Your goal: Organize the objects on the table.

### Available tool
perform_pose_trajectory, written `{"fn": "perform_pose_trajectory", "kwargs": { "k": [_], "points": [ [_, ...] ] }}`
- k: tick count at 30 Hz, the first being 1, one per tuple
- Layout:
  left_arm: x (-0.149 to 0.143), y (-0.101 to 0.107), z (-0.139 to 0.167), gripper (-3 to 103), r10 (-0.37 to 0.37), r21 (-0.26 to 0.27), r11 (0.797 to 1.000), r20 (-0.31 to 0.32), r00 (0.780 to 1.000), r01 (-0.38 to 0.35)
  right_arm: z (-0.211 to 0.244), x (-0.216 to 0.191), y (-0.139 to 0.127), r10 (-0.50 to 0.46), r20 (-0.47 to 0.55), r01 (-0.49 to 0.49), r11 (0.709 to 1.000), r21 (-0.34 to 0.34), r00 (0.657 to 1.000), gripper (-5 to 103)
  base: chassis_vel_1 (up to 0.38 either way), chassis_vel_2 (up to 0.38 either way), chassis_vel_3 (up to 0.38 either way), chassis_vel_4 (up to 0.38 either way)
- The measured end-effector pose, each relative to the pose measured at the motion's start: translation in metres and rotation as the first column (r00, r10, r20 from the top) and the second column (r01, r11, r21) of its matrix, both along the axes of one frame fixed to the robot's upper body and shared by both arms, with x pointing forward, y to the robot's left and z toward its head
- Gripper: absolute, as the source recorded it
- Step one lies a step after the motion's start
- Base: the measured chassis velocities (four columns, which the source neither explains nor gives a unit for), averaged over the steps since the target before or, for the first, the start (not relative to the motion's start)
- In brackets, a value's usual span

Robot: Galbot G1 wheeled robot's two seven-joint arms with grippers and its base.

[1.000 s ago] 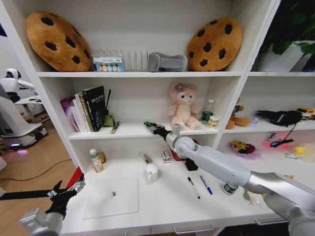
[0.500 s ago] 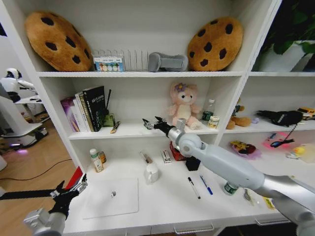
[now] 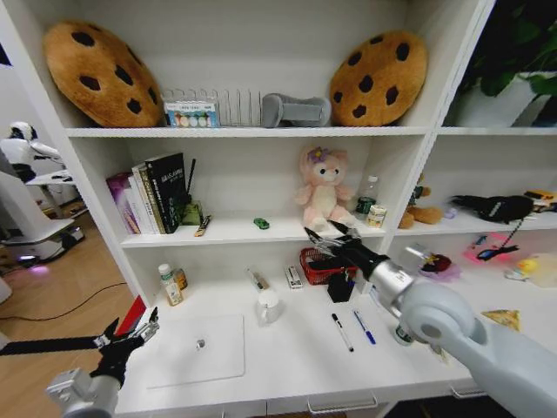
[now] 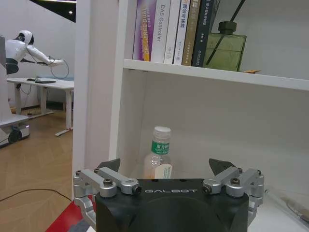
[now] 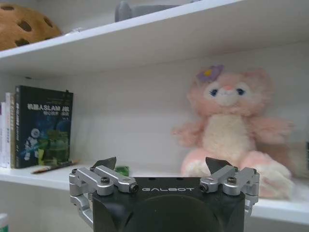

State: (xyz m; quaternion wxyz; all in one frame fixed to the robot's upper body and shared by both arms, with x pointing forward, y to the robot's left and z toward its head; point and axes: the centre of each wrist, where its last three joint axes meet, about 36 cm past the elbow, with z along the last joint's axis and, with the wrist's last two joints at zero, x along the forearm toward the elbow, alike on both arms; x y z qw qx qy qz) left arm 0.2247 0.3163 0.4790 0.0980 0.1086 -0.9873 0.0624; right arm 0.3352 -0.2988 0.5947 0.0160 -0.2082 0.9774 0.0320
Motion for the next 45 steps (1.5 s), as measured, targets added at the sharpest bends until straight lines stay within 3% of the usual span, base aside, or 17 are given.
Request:
{"fn": "perform_pose_trajectory", "kwargs": {
  "k": [11,15,22,31,34,43,45],
  "points": [
    [0.001,-0.004,-0.008,100,-0.015,0.004,1.000,-0.006,1.000,0.015,-0.058,-0.053,-0.032,-0.222,-0.063,0.222,0.975,-0.009,0.973,100,0.000,0.000,0.000,0.000],
    [0.000,-0.004,-0.009,100,-0.024,0.010,1.000,-0.005,1.000,0.024,-0.081,-0.063,-0.038,-0.316,-0.130,0.312,0.949,-0.050,0.940,100,0.000,0.000,0.000,0.000],
    [0.003,-0.003,-0.012,100,-0.029,0.014,0.999,-0.010,1.000,0.029,-0.116,-0.061,-0.049,-0.394,-0.242,0.377,0.919,-0.114,0.887,100,0.000,0.000,0.000,0.000],
    [0.004,-0.005,-0.020,100,-0.029,0.014,0.999,-0.015,0.999,0.029,-0.157,-0.031,-0.049,-0.411,-0.434,0.370,0.911,-0.181,0.801,100,0.000,0.000,0.000,0.000],
    [0.004,-0.005,-0.022,100,-0.025,0.012,1.000,-0.013,1.000,0.026,-0.164,-0.006,-0.046,-0.394,-0.525,0.332,0.919,-0.213,0.754,100,0.000,0.000,0.000,0.000],
    [0.001,-0.002,-0.022,100,-0.008,0.016,1.000,-0.014,1.000,0.008,-0.154,0.020,-0.028,-0.313,-0.570,0.211,0.948,-0.240,0.759,100,0.000,0.000,0.000,0.000],
    [0.000,0.001,-0.022,100,0.004,0.017,1.000,-0.015,1.000,-0.004,-0.150,0.025,-0.019,-0.300,-0.614,0.182,0.951,-0.249,0.730,100,0.000,0.000,0.000,0.000]
  ]
}}
